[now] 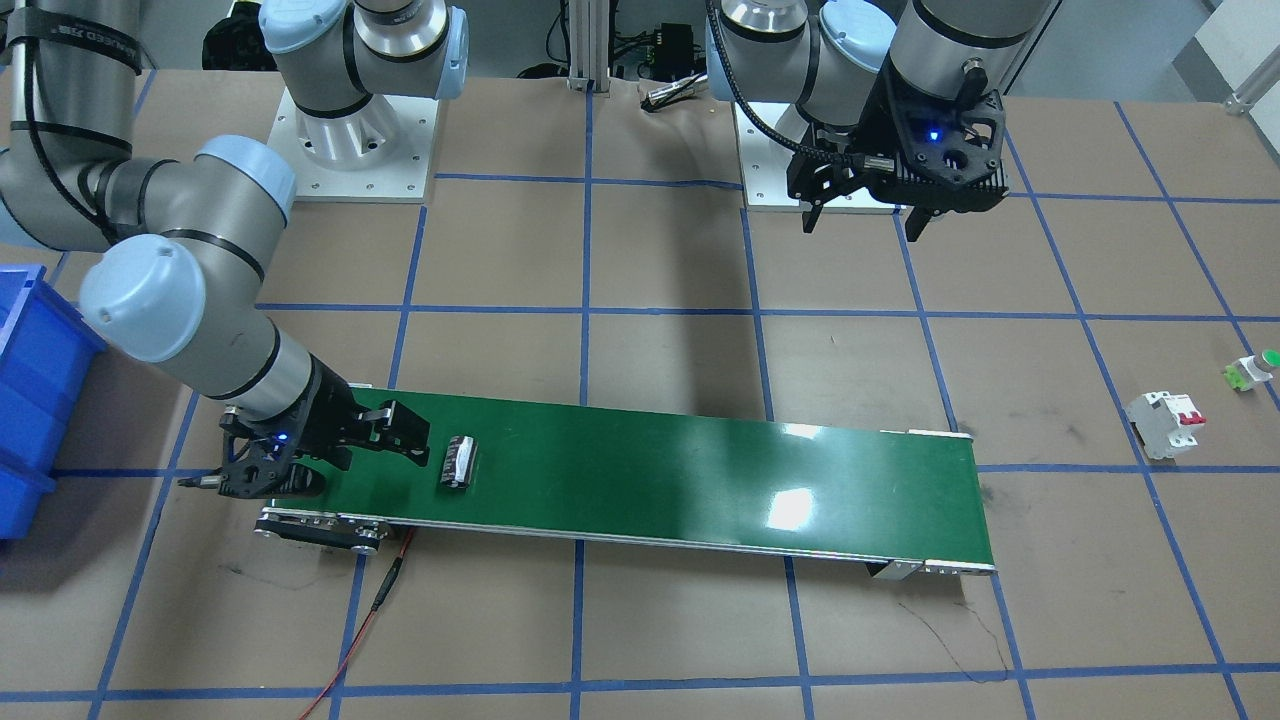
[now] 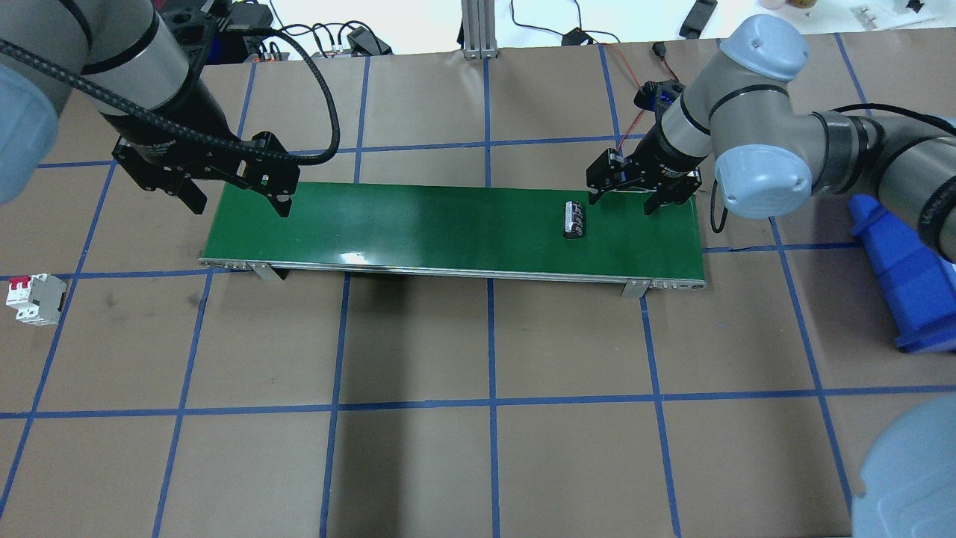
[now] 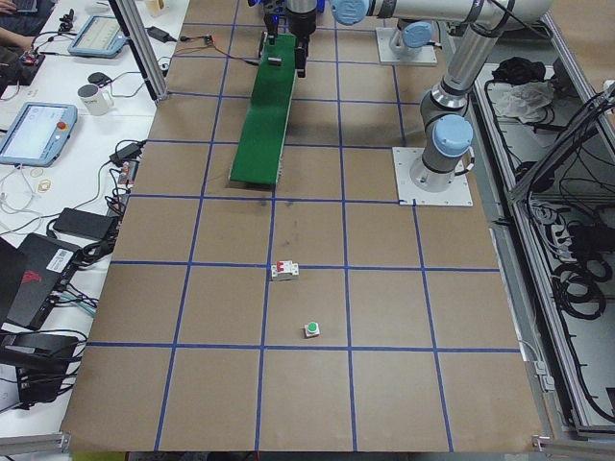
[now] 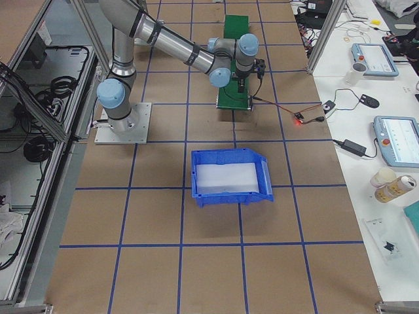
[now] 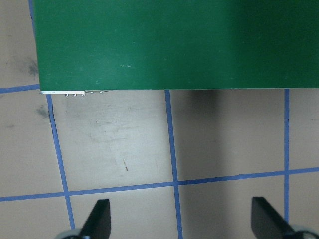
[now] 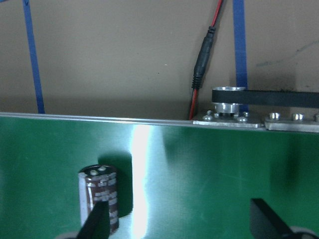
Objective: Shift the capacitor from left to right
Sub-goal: 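Lower the right gripper onto the capacitor on the belt and grasp it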
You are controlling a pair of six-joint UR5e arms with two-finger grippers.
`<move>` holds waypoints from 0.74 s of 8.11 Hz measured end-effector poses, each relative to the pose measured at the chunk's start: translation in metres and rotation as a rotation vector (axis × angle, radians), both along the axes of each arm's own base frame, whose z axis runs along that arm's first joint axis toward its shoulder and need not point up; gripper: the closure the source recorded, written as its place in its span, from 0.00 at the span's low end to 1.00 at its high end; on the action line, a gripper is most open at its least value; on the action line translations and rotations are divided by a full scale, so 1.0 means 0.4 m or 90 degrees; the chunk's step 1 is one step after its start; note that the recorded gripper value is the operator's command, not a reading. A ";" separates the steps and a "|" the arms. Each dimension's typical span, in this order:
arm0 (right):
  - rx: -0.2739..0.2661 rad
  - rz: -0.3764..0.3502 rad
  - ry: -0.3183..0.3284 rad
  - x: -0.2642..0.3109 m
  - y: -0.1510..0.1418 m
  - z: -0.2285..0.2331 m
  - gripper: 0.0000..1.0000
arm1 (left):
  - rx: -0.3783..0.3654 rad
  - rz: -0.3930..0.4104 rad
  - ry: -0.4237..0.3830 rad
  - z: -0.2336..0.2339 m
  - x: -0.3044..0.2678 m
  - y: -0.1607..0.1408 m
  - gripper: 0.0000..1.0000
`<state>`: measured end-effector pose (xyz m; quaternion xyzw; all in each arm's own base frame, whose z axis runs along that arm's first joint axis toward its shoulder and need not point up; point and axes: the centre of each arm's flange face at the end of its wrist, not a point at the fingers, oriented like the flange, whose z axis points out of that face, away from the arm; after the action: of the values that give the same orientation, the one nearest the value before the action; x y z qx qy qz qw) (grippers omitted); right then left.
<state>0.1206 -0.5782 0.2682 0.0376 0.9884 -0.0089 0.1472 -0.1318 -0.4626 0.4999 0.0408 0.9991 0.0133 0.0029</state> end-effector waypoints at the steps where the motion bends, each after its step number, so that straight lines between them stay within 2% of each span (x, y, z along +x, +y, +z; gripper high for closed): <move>1: 0.004 -0.006 0.003 0.027 0.006 0.000 0.11 | 0.000 0.000 0.000 0.000 0.000 0.000 0.00; 3: 0.013 -0.002 0.040 0.070 0.018 -0.012 0.39 | 0.000 -0.002 -0.001 0.001 0.001 0.002 0.00; 5: 0.025 0.009 0.102 0.067 0.022 -0.040 0.77 | -0.001 -0.002 -0.001 0.002 0.000 0.002 0.00; 6: 0.029 0.012 0.121 0.064 0.023 -0.046 0.97 | -0.002 -0.002 -0.001 0.003 0.001 0.002 0.00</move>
<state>0.1460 -0.5690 0.2498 0.0303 0.9981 0.0112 0.0522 -0.1315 -0.4617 0.5012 0.0424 0.9990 0.0122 0.0036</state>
